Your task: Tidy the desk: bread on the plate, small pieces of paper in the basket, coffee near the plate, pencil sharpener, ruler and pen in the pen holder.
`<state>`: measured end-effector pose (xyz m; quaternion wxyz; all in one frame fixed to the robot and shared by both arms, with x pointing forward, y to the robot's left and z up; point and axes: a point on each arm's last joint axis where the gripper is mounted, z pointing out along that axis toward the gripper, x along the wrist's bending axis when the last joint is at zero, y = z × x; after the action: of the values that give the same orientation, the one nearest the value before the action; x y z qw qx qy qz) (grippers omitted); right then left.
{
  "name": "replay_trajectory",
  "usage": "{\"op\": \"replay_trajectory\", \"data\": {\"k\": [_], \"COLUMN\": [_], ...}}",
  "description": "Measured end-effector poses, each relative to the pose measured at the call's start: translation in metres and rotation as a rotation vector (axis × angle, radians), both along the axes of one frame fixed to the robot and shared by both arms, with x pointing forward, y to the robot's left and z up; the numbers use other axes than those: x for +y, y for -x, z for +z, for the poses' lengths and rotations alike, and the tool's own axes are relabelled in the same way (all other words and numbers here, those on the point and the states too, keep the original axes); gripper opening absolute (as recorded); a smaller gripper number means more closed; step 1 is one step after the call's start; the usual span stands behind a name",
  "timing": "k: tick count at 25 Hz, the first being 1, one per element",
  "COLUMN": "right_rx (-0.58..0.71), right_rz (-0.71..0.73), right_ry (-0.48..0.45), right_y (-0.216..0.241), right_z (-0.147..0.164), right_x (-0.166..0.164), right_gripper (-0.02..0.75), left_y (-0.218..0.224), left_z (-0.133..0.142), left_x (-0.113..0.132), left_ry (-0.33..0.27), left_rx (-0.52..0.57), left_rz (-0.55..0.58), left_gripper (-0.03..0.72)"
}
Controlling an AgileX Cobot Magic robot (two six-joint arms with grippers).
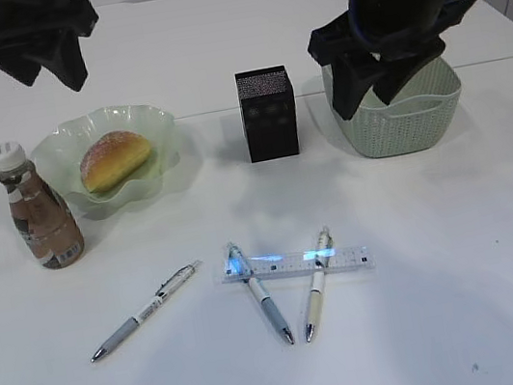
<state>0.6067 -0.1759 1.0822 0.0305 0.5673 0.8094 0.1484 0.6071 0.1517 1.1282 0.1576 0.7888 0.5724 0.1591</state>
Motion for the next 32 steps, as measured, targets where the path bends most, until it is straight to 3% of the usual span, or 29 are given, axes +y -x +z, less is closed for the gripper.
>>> {"op": "replay_trajectory", "data": {"k": [9, 13, 19, 32], "right_rx": [-0.003, -0.015, -0.031, -0.048], "right_rz": [0.016, 0.061, 0.133, 0.239], "right_ry": [0.005, 0.025, 0.046, 0.063], "right_y": [0.000, 0.000, 0.001, 0.002], "right_z": [0.000, 0.000, 0.000, -0.001], "right_x": [0.001, 0.001, 0.001, 0.006], "right_gripper": [0.426, 0.427, 0.427, 0.427], "left_y": [0.041, 0.067, 0.095, 0.146], "left_z": [0.016, 0.004, -0.021, -0.038], "left_x": [0.020, 0.030, 0.040, 0.058], "left_ry": [0.064, 0.109, 0.134, 0.240], "left_rx": [-0.204, -0.298, -0.341, -0.545], "left_rz": [-0.001, -0.023, -0.046, -0.090], "left_gripper": [0.364, 0.358, 0.351, 0.334]}}
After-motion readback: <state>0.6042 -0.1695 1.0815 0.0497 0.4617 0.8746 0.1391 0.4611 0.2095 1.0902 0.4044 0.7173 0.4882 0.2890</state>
